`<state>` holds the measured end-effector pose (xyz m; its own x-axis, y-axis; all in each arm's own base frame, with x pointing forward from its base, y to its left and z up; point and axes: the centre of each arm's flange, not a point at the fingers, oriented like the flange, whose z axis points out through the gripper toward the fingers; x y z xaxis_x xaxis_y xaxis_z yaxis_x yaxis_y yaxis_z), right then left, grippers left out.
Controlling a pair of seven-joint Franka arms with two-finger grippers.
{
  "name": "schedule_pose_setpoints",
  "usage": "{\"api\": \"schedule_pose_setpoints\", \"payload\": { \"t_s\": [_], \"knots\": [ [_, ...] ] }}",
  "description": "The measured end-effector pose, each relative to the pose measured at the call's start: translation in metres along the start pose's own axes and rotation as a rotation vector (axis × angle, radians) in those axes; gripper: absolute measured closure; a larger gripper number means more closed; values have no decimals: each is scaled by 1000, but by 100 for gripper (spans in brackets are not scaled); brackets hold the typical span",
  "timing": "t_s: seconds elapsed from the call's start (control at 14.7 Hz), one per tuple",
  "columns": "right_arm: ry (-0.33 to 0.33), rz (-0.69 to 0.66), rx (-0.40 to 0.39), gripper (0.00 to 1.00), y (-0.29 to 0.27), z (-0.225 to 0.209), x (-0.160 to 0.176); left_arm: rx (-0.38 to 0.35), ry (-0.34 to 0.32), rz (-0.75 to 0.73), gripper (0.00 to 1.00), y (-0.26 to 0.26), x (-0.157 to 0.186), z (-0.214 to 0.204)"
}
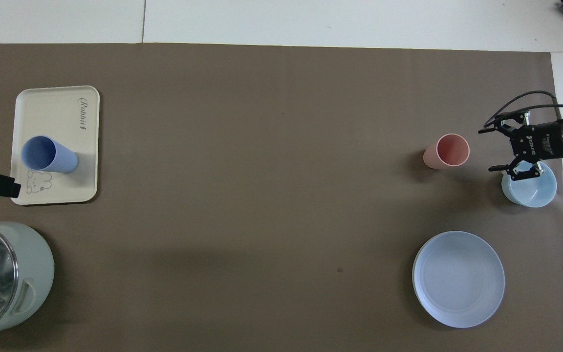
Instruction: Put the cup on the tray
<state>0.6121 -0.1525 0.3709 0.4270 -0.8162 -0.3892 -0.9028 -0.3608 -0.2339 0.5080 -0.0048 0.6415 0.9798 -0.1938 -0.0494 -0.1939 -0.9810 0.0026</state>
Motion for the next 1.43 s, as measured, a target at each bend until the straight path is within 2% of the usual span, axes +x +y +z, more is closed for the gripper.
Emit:
{"api": "schedule_pose_setpoints", "payload": {
  "t_s": [0.14, 0.34, 0.54, 0.75, 0.88, 1.02, 1.29, 1.43],
  "knots": [
    [70, -140, -55, 0, -14, -17, -28, 1, -2, 2, 0, 1, -4, 1],
    [140, -298, -141, 0, -35, -34, -79, 1, -1, 7, 0, 2, -3, 2],
    [219, -468, -284, 0, -48, -46, -133, 4, 5, 17, 0, 7, -1, 6],
    [198, -700, -368, 0, -49, -66, -186, 8, 32, 22, 0, 10, 4, 11],
    [191, -814, -369, 0, -41, -95, -204, -2, 37, 23, 0, 10, 7, 9],
    [205, -848, -356, 0, -32, -121, -216, -8, 34, 28, 0, 11, 14, 10],
    [299, -895, -379, 0, -40, -153, -231, -13, 5, 57, 0, 26, 22, 20],
    [309, -921, -389, 0, -52, -156, -243, -13, 3, 56, 0, 26, 22, 20]
  ]
}}
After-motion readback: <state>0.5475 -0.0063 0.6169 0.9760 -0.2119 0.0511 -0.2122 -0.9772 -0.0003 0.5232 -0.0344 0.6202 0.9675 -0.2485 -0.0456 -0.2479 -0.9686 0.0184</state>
